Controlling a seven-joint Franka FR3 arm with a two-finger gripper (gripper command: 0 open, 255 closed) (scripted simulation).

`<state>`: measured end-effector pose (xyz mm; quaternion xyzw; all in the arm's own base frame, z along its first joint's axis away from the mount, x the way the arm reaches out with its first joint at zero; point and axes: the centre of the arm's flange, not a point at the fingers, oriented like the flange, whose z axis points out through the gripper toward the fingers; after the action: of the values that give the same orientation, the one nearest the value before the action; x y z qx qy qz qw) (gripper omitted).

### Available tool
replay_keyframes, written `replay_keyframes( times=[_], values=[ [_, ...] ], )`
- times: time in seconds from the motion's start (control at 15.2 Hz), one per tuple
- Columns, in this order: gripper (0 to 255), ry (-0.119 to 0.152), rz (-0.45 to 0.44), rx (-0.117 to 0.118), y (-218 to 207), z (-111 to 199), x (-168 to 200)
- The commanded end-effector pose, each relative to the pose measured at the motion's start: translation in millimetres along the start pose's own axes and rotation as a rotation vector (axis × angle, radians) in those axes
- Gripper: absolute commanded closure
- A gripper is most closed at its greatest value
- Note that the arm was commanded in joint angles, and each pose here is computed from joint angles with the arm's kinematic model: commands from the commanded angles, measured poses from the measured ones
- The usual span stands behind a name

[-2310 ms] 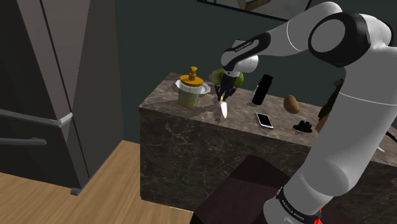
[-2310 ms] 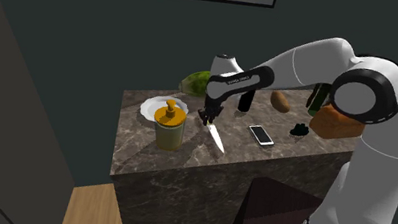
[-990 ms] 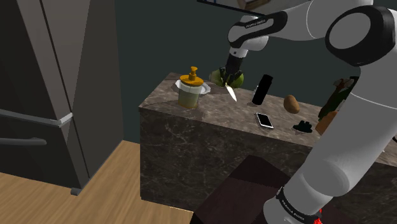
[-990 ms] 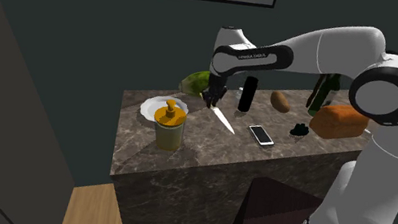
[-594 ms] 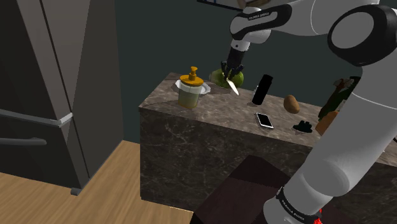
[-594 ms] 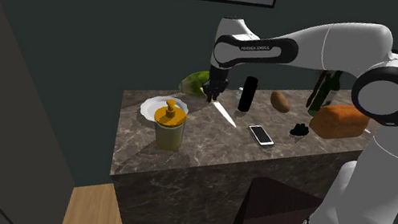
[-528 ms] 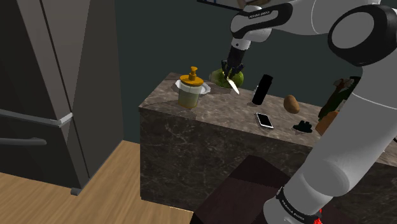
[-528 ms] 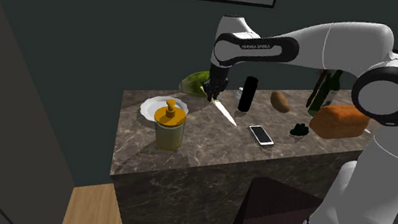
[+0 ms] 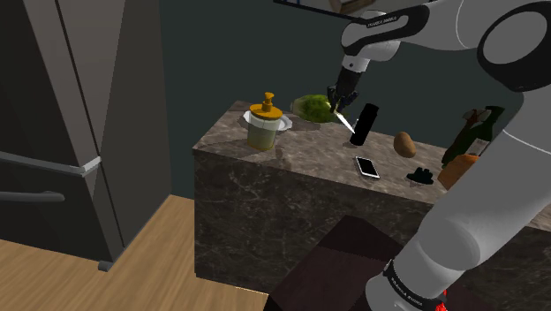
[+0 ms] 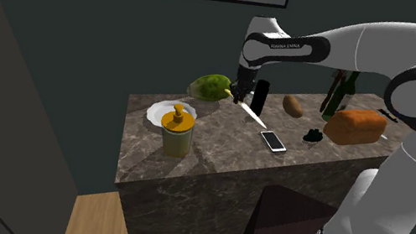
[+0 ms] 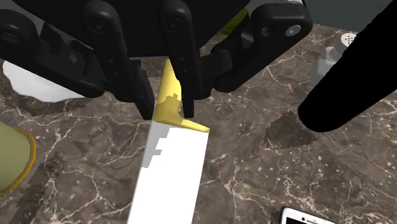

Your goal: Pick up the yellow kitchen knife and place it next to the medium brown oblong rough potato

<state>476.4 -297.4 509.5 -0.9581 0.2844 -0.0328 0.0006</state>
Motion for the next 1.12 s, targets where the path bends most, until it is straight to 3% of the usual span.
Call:
replay_keyframes(
  times=[0.0, 0.92, 1.06],
  values=[
    [255, 0.0, -0.001, 0.0, 26.2, -0.9, -7.8],
    [255, 0.0, -0.001, 0.0, 209.2, -8.4, -62.6],
    [255, 0.0, -0.001, 0.0, 209.4, 2.1, -63.3]
  ],
)
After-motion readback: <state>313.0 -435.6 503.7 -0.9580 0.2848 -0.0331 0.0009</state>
